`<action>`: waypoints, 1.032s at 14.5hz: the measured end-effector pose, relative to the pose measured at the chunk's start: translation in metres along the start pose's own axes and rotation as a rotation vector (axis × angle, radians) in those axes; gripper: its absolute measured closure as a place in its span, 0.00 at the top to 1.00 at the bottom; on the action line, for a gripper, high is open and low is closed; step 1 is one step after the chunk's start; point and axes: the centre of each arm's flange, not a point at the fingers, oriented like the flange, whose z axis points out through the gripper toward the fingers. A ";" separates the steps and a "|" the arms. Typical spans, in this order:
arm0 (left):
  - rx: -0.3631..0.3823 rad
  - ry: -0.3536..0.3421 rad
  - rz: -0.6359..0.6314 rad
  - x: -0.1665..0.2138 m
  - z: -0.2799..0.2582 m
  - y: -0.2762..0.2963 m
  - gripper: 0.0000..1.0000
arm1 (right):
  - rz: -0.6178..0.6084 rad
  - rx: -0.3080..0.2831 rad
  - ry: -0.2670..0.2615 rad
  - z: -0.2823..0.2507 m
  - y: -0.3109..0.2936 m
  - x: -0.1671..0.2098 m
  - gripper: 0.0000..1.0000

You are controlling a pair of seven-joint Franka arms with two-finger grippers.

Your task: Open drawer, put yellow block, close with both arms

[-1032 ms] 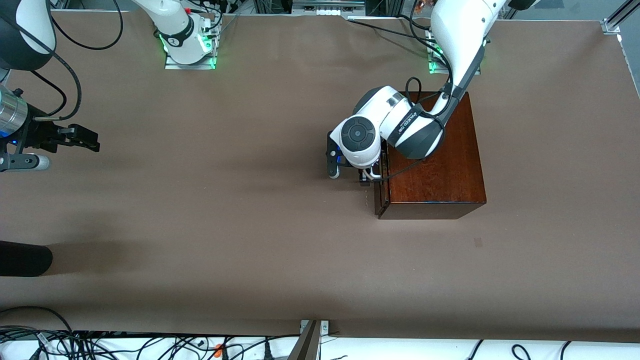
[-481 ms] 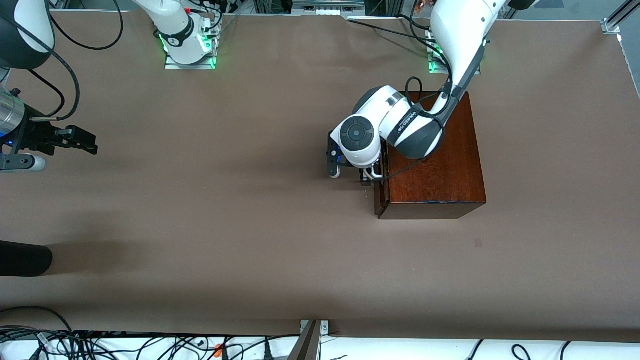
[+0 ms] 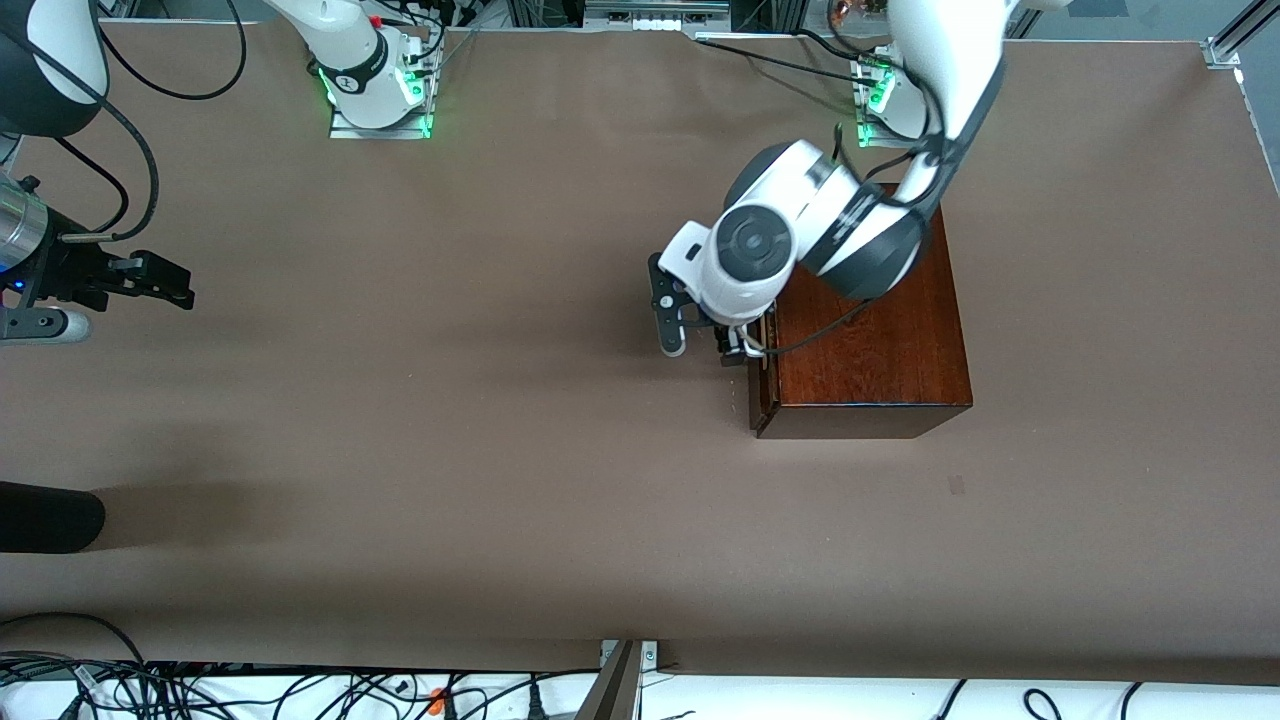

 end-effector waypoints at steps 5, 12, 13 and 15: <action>0.021 -0.033 -0.322 -0.076 -0.112 0.008 1.00 | 0.030 0.036 0.002 0.000 0.011 -0.001 1.00; 0.095 0.045 -0.804 -0.251 -0.207 -0.061 1.00 | 0.020 -0.002 0.022 -0.011 0.012 -0.001 1.00; 0.099 0.049 -0.887 -0.266 -0.208 -0.062 1.00 | 0.019 -0.009 0.022 -0.012 0.012 -0.001 1.00; 0.125 0.083 -1.012 -0.300 -0.205 -0.066 1.00 | 0.018 -0.009 0.026 -0.013 0.011 -0.001 1.00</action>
